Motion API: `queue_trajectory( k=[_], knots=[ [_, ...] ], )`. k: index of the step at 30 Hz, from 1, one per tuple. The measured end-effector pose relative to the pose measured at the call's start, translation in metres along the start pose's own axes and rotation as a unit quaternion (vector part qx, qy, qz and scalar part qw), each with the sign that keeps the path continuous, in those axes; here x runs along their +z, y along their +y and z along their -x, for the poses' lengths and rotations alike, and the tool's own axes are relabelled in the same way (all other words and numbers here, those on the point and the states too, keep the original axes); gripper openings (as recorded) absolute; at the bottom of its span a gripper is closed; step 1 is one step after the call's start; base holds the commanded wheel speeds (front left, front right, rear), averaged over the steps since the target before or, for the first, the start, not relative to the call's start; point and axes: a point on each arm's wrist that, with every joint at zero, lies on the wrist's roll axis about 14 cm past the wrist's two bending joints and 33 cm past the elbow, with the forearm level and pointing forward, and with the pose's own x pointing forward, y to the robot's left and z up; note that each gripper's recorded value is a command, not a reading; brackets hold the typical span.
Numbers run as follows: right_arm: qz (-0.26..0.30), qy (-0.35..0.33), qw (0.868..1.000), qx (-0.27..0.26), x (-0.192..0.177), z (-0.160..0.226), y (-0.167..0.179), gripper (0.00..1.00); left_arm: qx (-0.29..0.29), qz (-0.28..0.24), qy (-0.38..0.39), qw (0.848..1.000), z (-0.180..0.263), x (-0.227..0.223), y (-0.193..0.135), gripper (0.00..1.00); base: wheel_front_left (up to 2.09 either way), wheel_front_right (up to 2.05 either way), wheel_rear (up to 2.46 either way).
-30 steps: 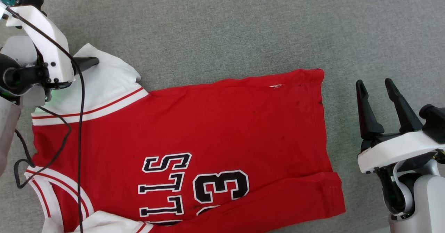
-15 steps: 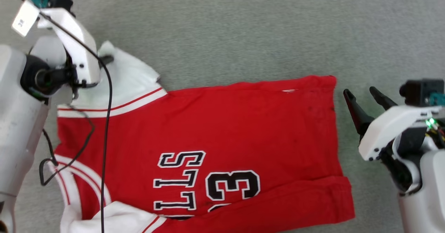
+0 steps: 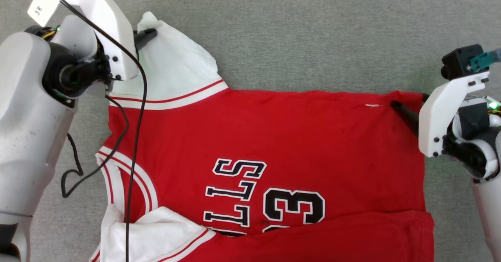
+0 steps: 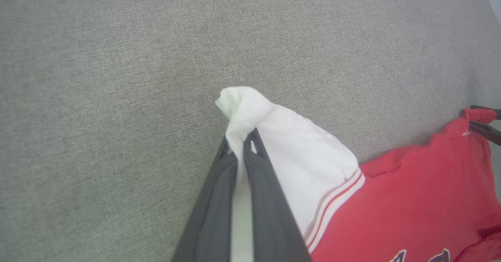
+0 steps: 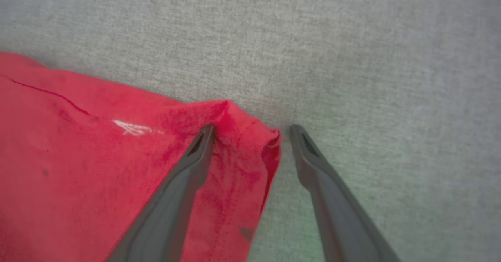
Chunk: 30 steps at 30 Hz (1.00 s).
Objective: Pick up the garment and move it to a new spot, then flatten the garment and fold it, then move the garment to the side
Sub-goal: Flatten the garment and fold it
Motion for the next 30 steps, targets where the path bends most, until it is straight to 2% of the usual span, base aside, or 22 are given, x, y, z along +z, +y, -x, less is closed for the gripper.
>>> queue_trajectory(
  k=[3,4,5,6,10,20,25,30],
  knots=[
    [0.006,0.049,0.999,0.004,-0.01,-0.007,0.0,1.0,-0.001,0.001,-0.001,1.0,0.001,-0.005,0.001,0.0,0.0,0.0,0.0],
    [0.006,0.057,0.998,0.007,-0.01,-0.008,0.001,0.69,-0.001,0.001,-0.001,1.0,0.002,-0.007,0.002,0.0,0.0,0.0,0.0],
    [0.005,0.065,0.998,0.008,-0.012,-0.009,0.001,0.23,-0.001,0.002,-0.002,1.0,0.003,-0.009,0.003,0.0,0.0,0.0,0.0],
    [0.006,0.07,0.997,0.008,-0.013,-0.009,0.001,0.0,-0.002,0.002,-0.004,1.0,0.004,-0.01,0.002,0.0,0.0,0.0,0.0],
    [0.003,0.069,0.997,0.016,-0.007,-0.008,0.006,0.0,-0.002,0.001,-0.02,1.0,0.011,-0.009,0.002,0.0,0.0,0.0,0.0],
    [-0.005,-0.051,0.999,0.008,0.032,0.038,0.007,0.0,0.018,0.014,-0.101,0.995,0.059,-0.007,0.002,0.0,0.0,0.0,0.0],
    [-0.014,-0.075,0.997,0.004,0.019,0.063,0.009,0.0,0.026,0.031,-0.124,0.991,0.087,-0.03,-0.005,0.0,0.0,0.0,0.0],
    [-0.03,-0.072,0.997,0.017,-0.009,0.08,0.021,0.0,0.04,0.071,-0.128,0.988,0.114,-0.073,-0.009,0.0,0.0,0.0,0.0]
  ],
)
